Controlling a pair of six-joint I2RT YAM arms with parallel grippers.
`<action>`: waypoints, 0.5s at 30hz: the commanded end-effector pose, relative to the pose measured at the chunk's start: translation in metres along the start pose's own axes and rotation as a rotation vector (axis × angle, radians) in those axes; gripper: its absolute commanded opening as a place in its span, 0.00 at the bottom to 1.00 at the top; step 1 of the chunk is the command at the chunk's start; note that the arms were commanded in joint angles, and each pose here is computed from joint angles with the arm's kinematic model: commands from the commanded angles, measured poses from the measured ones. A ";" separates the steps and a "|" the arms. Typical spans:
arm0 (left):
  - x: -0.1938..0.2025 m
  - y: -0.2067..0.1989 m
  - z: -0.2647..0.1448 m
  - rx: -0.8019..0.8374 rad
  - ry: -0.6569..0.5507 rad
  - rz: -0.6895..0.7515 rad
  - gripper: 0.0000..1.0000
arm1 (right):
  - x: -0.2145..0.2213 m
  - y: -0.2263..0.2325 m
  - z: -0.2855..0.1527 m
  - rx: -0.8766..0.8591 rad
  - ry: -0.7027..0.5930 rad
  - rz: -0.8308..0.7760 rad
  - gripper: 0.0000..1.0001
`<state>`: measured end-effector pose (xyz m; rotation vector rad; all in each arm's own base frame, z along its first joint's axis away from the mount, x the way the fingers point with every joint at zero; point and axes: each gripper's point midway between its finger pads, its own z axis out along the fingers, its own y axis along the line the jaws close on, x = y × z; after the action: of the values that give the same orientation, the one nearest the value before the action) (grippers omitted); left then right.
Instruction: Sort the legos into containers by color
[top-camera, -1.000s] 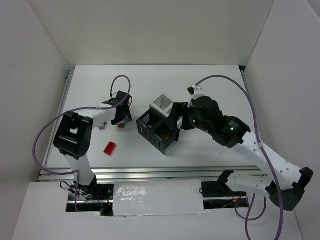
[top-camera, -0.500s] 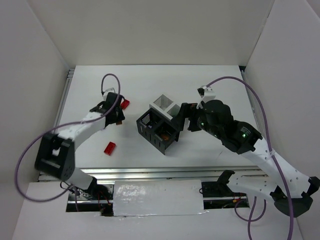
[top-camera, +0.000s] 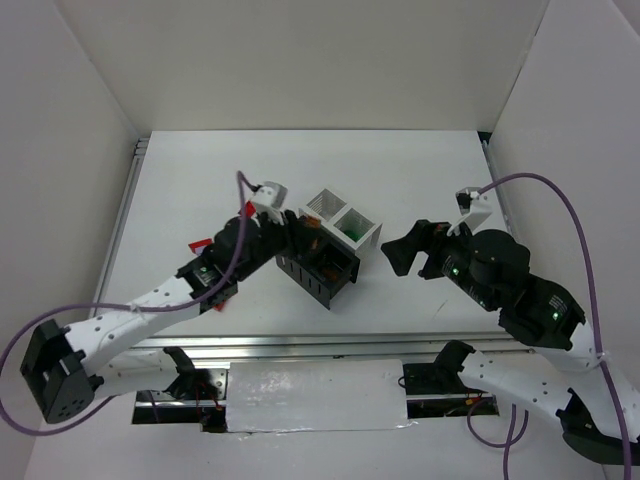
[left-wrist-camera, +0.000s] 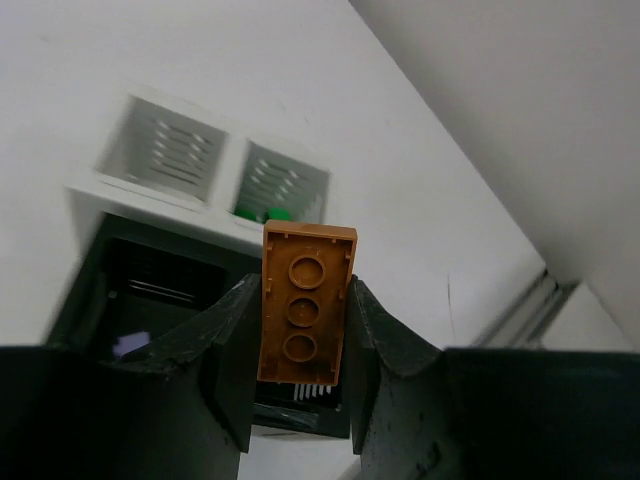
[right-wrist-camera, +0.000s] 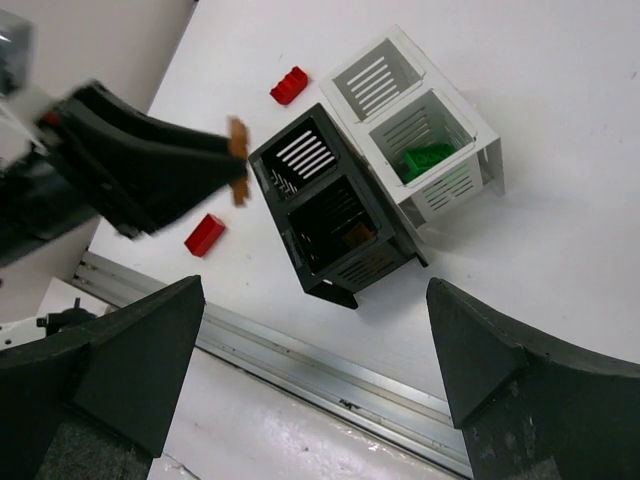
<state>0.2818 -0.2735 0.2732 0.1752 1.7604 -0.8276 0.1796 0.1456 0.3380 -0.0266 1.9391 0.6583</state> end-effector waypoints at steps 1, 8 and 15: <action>0.008 -0.047 0.019 0.165 -0.003 0.081 0.00 | -0.008 -0.007 -0.013 0.022 -0.030 0.003 1.00; 0.034 -0.053 0.041 0.142 0.028 0.117 0.04 | 0.002 -0.014 -0.016 0.028 -0.012 -0.005 0.99; 0.053 -0.040 0.052 0.093 0.057 0.115 0.33 | 0.002 -0.013 -0.016 0.020 -0.017 -0.013 1.00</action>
<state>0.2708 -0.3437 0.2148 0.3960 1.8324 -0.8265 0.1682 0.1308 0.3360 -0.0199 1.9363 0.6492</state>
